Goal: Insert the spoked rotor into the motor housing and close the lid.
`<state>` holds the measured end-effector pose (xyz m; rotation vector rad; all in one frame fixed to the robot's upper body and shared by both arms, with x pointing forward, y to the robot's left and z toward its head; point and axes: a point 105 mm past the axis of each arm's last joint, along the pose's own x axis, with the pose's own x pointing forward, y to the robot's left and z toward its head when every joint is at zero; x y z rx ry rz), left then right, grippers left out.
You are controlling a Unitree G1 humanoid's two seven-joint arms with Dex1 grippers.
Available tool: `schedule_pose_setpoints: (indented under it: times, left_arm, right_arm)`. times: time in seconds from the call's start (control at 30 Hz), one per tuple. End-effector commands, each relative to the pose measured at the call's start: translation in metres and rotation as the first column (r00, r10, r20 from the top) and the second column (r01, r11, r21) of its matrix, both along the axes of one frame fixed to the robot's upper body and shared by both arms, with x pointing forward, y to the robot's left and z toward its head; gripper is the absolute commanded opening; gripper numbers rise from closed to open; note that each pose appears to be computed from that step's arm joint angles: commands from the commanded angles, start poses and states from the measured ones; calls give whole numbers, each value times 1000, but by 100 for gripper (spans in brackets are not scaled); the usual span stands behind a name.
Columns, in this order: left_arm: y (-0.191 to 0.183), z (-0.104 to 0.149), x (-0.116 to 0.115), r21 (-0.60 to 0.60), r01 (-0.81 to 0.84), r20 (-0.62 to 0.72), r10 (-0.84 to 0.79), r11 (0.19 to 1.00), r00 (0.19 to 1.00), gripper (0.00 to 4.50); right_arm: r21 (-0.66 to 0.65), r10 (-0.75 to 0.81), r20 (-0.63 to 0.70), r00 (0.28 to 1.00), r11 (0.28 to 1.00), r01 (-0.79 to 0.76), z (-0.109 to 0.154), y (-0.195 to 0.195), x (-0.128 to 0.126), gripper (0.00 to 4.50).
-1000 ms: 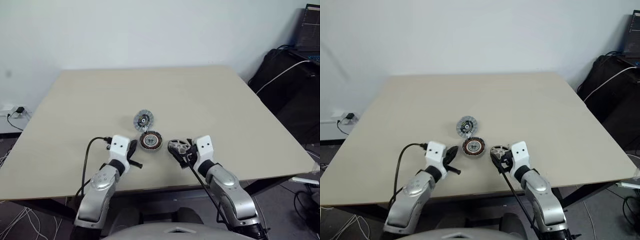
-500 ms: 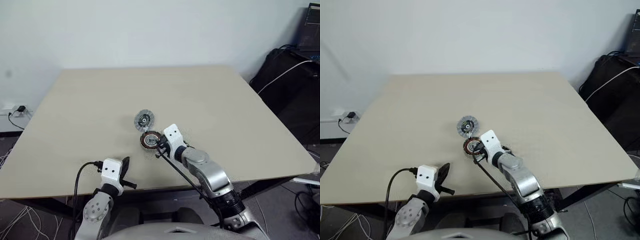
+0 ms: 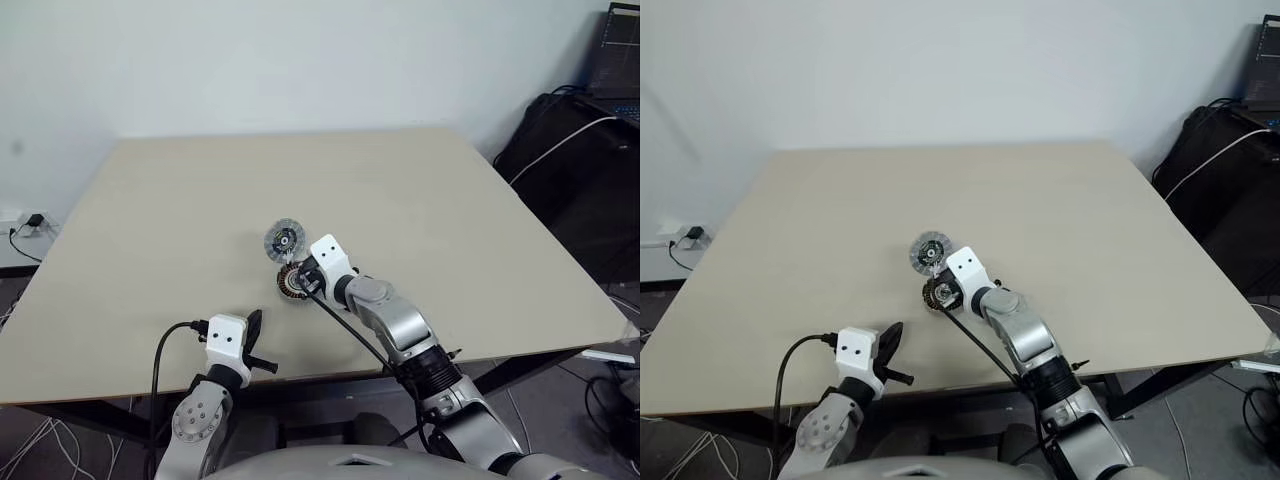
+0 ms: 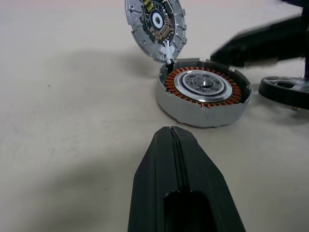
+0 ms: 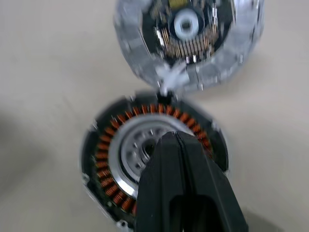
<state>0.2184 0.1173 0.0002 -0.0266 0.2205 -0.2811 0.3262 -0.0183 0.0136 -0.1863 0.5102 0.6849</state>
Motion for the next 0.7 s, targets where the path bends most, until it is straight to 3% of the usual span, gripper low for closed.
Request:
schedule_pose_setpoints:
  times: [0.03, 0.7]
  left_arm:
    - [-4, 7, 4, -21, 5, 34, -4, 1000, 999, 0]
    - [-7, 4, 3, -57, -2, 5, 2, 998, 1000, 0]
  right_arm:
    - [3, 7, 33, 999, 1000, -7, 11, 6, 11, 2]
    - [-21, 106, 4, 994, 994, -106, 6, 25, 15, 2]
